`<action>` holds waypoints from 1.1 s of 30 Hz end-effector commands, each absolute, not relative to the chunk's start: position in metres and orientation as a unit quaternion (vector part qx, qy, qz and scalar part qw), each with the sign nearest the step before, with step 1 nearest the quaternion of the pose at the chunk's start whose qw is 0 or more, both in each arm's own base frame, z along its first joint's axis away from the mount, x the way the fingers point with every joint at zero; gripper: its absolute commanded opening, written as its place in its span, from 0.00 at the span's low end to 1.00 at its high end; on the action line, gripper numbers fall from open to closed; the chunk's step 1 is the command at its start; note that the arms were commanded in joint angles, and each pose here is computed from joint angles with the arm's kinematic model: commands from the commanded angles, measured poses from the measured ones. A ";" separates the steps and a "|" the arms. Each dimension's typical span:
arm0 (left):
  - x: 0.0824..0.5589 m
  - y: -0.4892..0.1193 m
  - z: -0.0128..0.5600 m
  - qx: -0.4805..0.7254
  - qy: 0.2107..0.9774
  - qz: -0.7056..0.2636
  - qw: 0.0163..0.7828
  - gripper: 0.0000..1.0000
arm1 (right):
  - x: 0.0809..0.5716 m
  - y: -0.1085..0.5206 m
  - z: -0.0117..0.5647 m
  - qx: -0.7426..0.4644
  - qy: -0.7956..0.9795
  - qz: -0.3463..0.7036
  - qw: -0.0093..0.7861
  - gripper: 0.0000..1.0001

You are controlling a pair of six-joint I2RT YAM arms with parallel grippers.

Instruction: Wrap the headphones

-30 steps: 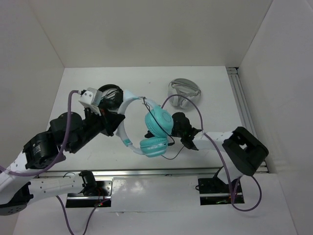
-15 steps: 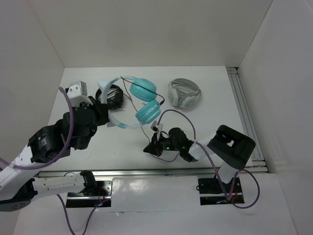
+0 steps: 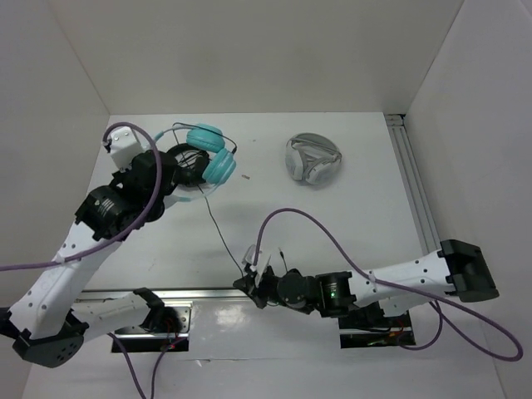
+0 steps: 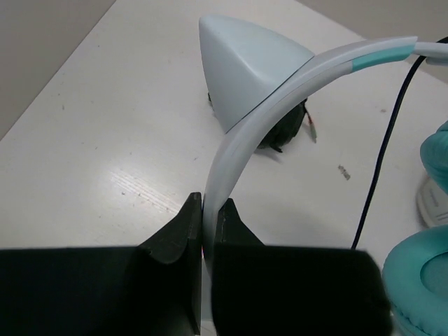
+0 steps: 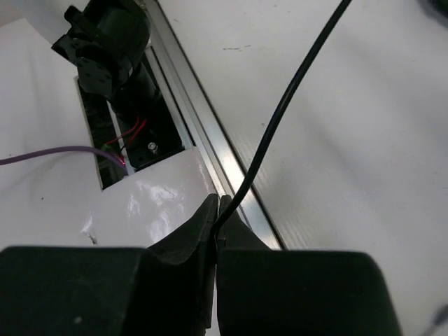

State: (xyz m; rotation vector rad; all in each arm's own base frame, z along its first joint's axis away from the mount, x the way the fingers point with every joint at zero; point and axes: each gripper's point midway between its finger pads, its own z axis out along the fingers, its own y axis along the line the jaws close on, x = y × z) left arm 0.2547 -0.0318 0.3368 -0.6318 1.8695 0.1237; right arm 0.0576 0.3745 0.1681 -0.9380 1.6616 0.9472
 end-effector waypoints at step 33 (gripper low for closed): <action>0.197 -0.181 0.186 0.222 0.912 -0.026 0.343 0.00 | 0.236 0.243 0.319 -0.290 0.722 0.020 0.627 0.00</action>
